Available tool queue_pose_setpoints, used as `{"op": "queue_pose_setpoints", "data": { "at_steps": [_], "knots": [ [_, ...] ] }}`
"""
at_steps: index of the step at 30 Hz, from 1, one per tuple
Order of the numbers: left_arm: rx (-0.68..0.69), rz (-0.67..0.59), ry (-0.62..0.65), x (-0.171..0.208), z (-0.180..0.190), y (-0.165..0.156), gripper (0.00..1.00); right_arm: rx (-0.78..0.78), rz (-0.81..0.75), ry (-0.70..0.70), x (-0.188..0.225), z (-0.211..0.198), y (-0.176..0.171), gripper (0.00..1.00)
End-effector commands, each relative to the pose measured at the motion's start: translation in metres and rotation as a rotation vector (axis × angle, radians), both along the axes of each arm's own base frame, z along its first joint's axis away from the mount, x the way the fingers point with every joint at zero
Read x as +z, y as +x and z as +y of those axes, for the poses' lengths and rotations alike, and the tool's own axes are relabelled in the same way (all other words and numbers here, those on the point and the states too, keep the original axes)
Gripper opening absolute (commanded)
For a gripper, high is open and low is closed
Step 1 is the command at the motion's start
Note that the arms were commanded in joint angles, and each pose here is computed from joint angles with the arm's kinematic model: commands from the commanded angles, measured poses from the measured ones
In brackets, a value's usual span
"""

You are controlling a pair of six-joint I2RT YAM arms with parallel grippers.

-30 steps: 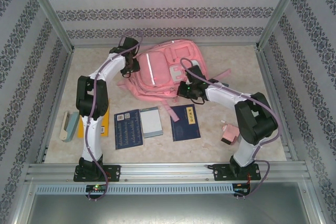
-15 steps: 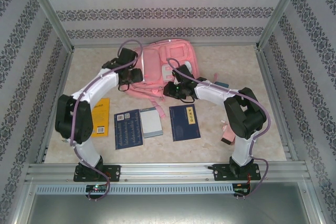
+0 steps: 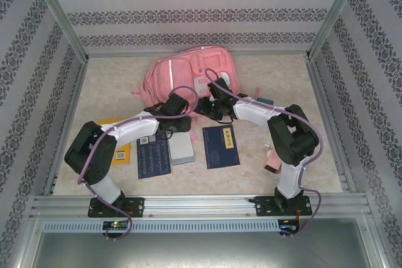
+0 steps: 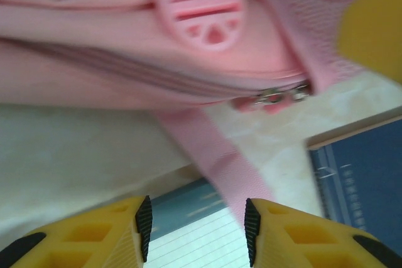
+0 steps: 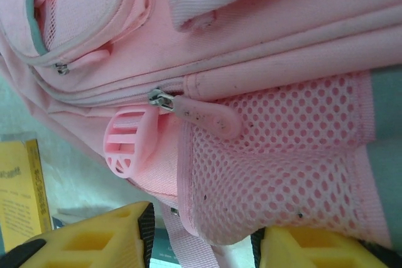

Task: Pack the student bag
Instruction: Rotate the student bag at the top-center of the table.

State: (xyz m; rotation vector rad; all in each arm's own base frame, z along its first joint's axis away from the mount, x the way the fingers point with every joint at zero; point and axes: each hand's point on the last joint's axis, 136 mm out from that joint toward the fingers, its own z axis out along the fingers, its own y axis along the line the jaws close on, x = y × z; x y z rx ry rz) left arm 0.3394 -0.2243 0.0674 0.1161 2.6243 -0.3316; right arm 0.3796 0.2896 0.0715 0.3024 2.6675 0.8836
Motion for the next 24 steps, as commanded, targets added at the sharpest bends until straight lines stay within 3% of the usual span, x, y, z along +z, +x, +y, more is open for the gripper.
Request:
{"op": "queue_pose_setpoints", "data": {
  "at_steps": [1, 24],
  "knots": [
    [-0.021, -0.099, -0.015, 0.008, -0.019, 0.019, 0.45, -0.123, 0.016, 0.008, -0.005, -0.015, 0.005, 0.48],
    [0.012, -0.097, 0.078, -0.023, -0.033, 0.059, 0.35, -0.214, 0.071, 0.030, -0.028, -0.020, 0.015, 0.43]
  ]
}}
